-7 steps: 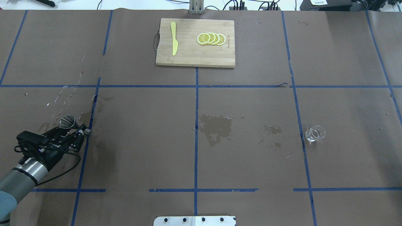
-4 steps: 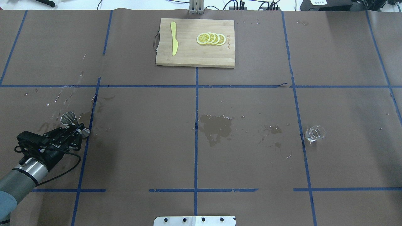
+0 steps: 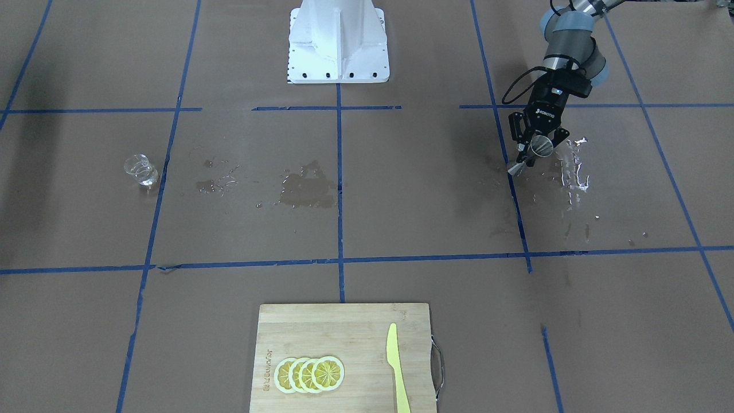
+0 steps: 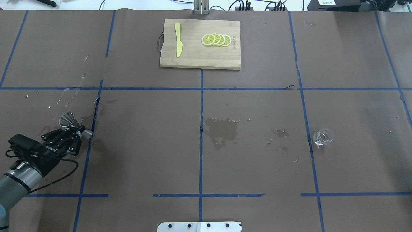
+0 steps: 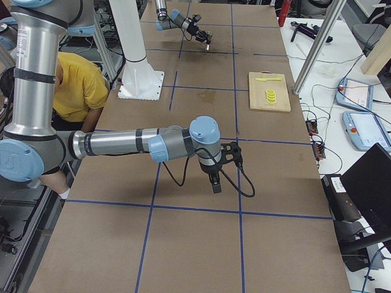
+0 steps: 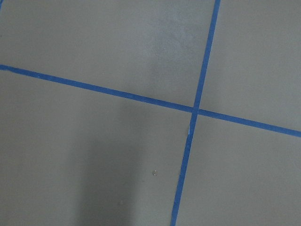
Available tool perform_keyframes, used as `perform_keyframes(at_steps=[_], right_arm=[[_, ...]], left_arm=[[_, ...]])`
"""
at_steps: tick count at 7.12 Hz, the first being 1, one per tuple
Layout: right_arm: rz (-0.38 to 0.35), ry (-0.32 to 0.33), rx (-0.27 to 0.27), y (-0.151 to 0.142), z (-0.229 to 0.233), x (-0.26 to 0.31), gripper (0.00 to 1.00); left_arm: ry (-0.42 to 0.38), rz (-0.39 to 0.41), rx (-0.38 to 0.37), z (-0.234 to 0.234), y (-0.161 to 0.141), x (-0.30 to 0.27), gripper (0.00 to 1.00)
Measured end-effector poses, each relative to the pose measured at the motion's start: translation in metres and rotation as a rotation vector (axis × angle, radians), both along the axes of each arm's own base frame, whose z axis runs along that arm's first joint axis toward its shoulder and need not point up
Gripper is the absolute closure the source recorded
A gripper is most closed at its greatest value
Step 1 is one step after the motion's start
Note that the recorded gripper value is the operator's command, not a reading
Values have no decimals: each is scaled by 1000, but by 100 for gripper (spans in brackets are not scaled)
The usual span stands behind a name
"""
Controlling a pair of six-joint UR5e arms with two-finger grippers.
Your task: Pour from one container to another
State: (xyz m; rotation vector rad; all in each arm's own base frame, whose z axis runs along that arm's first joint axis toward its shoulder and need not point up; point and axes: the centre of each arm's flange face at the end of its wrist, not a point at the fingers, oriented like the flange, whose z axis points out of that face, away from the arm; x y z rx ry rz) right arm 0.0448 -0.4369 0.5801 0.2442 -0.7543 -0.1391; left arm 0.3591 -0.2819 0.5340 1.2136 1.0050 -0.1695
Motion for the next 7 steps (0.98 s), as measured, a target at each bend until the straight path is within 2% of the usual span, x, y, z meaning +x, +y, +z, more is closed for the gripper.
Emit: perform_keyframes(at_steps=[2, 4, 6, 7], right_arm=[[0, 0, 0, -1, 0, 0, 0], [3, 0, -2, -1, 1, 1, 0], [7, 1, -4, 0, 2, 2, 0], [15, -1, -10, -1, 1, 2, 0]], left_arm=[[-37, 83, 150, -12, 6, -4, 100], [-7, 169, 231, -26, 2, -3, 100], [-3, 290, 328, -47, -22, -4, 100], [-31, 354, 417, -66, -41, -2, 100]])
